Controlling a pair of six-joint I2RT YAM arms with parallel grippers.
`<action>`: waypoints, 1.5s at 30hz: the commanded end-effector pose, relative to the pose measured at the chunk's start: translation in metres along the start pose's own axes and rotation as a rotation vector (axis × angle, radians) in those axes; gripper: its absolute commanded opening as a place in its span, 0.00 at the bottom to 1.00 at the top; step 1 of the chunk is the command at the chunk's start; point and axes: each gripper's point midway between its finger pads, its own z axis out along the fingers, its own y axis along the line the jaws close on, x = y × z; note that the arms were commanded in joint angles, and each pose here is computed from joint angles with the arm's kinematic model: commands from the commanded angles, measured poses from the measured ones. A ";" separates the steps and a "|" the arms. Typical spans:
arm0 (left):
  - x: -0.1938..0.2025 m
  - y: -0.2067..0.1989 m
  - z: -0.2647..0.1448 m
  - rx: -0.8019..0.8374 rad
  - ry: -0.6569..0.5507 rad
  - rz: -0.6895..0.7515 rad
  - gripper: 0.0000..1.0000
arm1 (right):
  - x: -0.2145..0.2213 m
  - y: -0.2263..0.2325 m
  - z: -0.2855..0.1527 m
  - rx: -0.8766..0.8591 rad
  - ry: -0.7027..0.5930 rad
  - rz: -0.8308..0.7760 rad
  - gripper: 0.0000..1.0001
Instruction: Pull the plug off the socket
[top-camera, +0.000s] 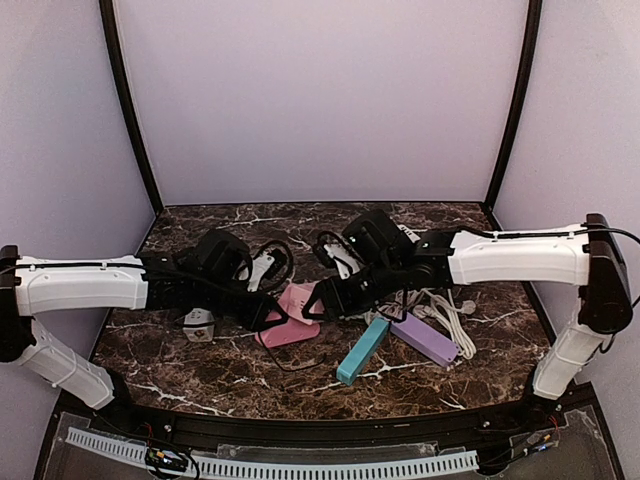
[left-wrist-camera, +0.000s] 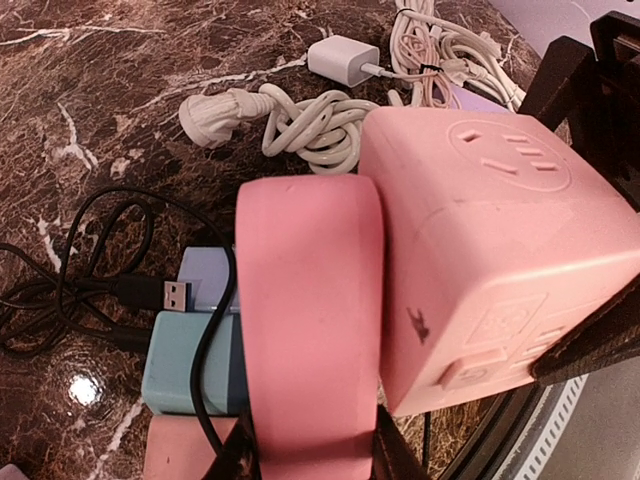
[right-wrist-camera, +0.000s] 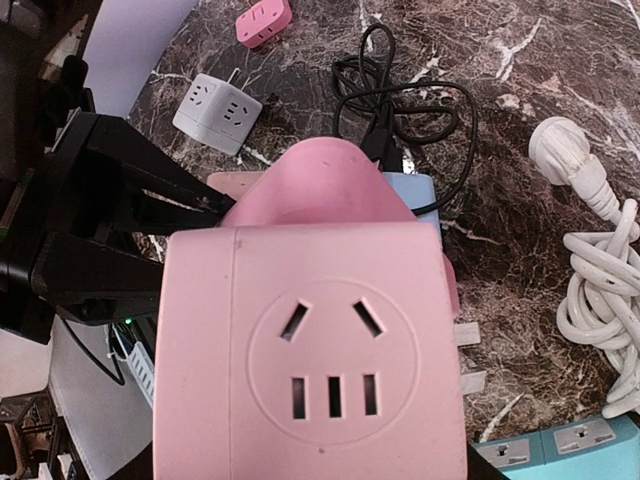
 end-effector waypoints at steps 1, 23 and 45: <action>-0.001 -0.015 -0.010 0.088 0.004 0.070 0.01 | -0.014 -0.013 -0.018 -0.023 -0.037 0.007 0.00; -0.007 0.002 -0.015 -0.022 -0.008 0.014 0.01 | -0.011 -0.021 -0.023 -0.056 -0.052 0.068 0.00; -0.016 0.006 -0.014 -0.033 -0.049 -0.129 0.01 | -0.010 -0.028 -0.029 0.059 -0.072 0.086 0.00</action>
